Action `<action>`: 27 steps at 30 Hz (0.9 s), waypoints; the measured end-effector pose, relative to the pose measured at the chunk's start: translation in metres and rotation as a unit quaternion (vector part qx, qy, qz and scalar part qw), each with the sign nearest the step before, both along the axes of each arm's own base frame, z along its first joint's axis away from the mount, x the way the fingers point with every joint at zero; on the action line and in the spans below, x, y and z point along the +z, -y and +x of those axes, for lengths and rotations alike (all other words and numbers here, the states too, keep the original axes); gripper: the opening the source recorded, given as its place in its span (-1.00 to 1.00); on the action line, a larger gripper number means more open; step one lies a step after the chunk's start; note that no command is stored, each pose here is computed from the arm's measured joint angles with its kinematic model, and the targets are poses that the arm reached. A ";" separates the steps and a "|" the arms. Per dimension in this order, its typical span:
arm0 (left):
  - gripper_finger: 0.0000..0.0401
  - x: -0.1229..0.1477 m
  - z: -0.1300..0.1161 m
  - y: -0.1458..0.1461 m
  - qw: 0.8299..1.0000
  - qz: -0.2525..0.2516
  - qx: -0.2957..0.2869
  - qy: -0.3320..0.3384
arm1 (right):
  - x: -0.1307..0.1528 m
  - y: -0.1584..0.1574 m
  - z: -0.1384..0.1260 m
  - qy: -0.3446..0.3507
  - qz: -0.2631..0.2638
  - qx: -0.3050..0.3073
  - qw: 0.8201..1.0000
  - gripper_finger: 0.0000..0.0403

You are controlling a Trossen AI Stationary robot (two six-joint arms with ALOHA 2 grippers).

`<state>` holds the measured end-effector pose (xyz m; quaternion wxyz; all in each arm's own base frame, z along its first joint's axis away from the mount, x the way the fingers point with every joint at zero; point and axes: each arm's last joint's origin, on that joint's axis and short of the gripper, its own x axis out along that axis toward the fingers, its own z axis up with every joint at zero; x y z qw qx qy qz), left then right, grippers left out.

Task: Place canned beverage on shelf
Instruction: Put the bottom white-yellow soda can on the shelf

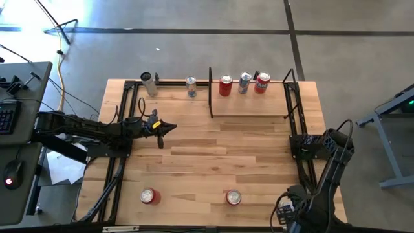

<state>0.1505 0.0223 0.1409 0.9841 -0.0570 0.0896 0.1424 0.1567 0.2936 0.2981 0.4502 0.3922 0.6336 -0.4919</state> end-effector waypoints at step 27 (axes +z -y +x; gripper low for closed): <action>-1.00 0.000 0.000 0.000 1.000 -0.004 0.001 0.001 | -0.031 0.002 -0.010 -0.015 -0.059 0.021 0.998 0.41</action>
